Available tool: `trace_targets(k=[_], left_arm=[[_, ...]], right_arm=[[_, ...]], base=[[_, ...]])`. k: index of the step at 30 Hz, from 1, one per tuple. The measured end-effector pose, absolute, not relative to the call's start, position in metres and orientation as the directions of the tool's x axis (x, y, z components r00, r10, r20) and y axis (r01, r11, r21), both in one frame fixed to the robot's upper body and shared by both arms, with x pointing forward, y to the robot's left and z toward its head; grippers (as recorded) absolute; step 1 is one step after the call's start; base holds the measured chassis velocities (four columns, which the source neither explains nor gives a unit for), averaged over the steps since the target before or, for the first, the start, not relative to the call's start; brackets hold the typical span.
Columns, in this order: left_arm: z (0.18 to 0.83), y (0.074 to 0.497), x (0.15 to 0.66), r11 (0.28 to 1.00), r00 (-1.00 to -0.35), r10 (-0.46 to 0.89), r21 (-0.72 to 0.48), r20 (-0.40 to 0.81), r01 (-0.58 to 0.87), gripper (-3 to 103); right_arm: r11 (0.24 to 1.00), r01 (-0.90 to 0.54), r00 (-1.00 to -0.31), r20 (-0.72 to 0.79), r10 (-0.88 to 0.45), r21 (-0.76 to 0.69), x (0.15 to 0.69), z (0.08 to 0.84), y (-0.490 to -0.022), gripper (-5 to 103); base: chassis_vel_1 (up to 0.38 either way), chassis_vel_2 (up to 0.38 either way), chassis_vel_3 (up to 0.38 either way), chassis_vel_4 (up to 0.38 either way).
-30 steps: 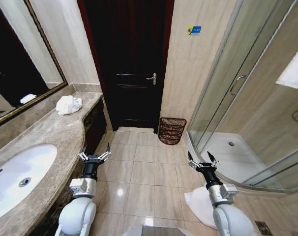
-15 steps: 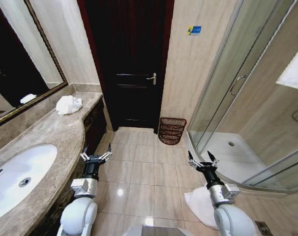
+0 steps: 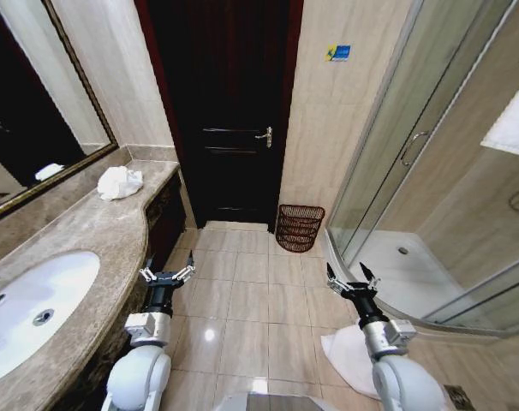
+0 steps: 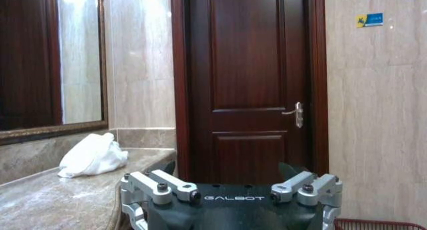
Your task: Discard the used towel into the hamper.
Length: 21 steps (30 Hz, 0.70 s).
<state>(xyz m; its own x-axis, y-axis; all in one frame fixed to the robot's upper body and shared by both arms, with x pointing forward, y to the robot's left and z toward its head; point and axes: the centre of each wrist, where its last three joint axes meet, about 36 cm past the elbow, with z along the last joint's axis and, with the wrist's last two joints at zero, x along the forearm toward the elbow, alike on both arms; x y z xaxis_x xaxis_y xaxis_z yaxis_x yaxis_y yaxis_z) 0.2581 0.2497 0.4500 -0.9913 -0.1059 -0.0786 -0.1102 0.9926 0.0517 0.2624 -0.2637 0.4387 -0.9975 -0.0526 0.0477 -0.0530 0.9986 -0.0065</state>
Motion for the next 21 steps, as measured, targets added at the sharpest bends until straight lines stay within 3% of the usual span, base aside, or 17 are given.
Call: trace_targets(k=[21], left_arm=[[0.4465,0.2500,0.2612,0.993,-0.992,-0.102,0.054,-0.080,-0.106,100]], right_arm=[[0.998,-0.058,-0.998,0.034,-0.058,-0.004,0.2640,0.4334,-0.2628,100]], base=[[0.000,0.000,0.000,0.000]])
